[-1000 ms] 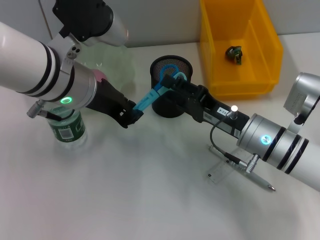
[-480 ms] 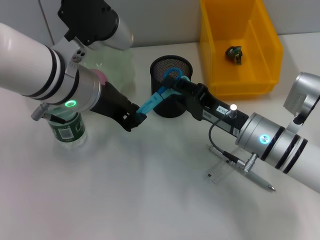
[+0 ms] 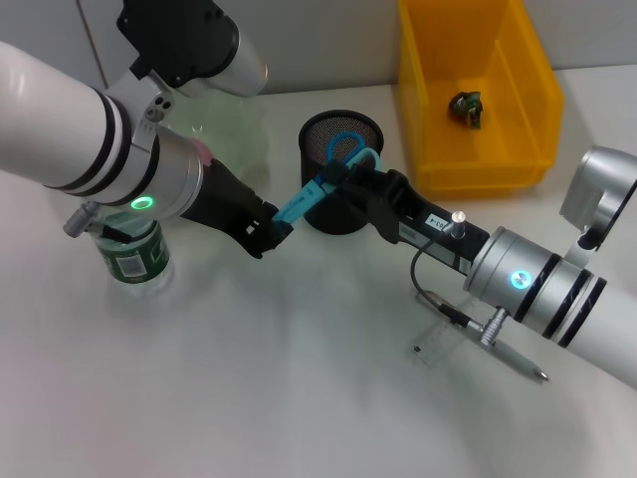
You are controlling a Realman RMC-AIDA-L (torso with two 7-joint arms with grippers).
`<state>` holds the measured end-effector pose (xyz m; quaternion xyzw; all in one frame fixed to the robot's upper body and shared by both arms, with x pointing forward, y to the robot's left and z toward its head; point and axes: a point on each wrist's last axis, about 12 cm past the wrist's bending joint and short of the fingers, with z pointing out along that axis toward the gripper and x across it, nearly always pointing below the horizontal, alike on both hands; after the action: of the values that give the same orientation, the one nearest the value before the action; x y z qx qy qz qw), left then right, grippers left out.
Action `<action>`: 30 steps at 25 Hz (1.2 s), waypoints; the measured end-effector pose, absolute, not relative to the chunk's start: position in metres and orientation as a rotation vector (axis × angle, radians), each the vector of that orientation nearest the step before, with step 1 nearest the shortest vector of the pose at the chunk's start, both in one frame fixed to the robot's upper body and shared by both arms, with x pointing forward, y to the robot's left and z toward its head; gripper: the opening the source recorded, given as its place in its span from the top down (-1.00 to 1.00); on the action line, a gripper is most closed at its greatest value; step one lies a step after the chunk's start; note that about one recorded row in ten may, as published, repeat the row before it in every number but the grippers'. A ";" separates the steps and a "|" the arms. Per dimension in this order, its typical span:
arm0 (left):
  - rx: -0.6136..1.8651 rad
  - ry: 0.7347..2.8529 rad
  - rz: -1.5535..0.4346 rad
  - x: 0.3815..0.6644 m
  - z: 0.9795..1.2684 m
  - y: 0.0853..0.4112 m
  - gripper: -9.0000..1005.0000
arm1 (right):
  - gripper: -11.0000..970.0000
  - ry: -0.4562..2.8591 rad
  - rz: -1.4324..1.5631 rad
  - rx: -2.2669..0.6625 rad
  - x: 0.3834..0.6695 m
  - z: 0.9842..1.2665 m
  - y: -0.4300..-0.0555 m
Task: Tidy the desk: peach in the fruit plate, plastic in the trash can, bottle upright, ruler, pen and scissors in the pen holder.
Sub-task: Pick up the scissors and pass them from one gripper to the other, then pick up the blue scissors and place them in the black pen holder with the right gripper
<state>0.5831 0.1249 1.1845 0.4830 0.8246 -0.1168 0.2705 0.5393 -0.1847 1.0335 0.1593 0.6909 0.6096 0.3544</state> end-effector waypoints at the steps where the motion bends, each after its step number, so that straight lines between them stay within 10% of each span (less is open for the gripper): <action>1: 1.302 2.221 -0.314 0.583 1.185 0.125 0.48 | 0.47 1.785 1.575 0.406 0.539 1.034 -0.184; 24: 1.346 2.228 -0.311 0.580 1.183 0.123 0.46 | 0.78 1.746 1.543 0.360 0.543 1.039 -0.179; 30: 1.329 2.254 -0.313 0.579 1.184 0.132 -0.12 | 0.80 1.726 1.512 0.302 0.545 1.041 -0.181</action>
<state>0.5792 0.1319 1.1836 0.4882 0.8281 -0.1150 0.2503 0.5450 -0.1810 1.0414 0.1196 0.6829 0.5981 0.4020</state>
